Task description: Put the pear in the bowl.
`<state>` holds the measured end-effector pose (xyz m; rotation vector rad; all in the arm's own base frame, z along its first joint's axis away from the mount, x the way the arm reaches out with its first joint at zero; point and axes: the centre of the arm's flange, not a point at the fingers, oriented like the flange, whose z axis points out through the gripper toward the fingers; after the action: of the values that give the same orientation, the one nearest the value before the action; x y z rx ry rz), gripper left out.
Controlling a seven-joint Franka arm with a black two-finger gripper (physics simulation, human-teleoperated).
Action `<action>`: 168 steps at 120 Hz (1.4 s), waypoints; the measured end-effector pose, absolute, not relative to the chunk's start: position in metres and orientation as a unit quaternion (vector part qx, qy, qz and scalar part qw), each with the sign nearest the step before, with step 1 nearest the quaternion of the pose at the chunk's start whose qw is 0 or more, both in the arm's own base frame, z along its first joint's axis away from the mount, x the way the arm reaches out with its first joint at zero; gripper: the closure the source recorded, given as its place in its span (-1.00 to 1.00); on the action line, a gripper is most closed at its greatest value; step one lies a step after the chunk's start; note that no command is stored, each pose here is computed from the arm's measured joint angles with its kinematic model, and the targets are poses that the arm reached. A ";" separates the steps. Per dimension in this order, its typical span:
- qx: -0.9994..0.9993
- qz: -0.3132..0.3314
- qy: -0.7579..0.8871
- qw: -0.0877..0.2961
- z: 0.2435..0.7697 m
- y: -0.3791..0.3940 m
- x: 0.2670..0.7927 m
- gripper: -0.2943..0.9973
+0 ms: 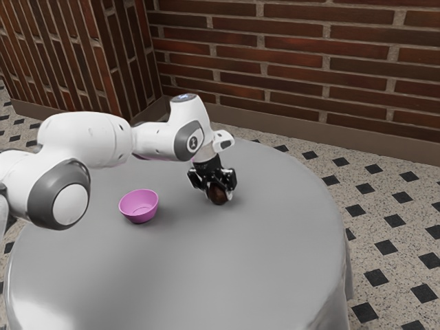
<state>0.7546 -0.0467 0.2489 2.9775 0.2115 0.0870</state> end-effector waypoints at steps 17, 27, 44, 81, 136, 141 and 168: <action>0.994 0.030 0.072 0.077 0.249 -0.047 0.755 -0.13; 0.994 0.032 0.072 0.073 0.252 -0.046 0.755 -0.08; 0.995 0.041 0.065 0.061 0.269 -0.047 0.755 -0.09; 0.995 0.045 0.087 0.031 0.349 -0.011 0.698 -0.10; 0.986 0.014 0.164 0.007 0.361 0.082 0.622 -0.10; 0.986 0.008 0.169 0.005 0.354 0.087 0.622 -0.11; 0.982 -0.017 0.189 0.003 0.318 0.105 0.622 -0.10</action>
<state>0.6219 0.1053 0.3178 3.0782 0.5932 -0.0524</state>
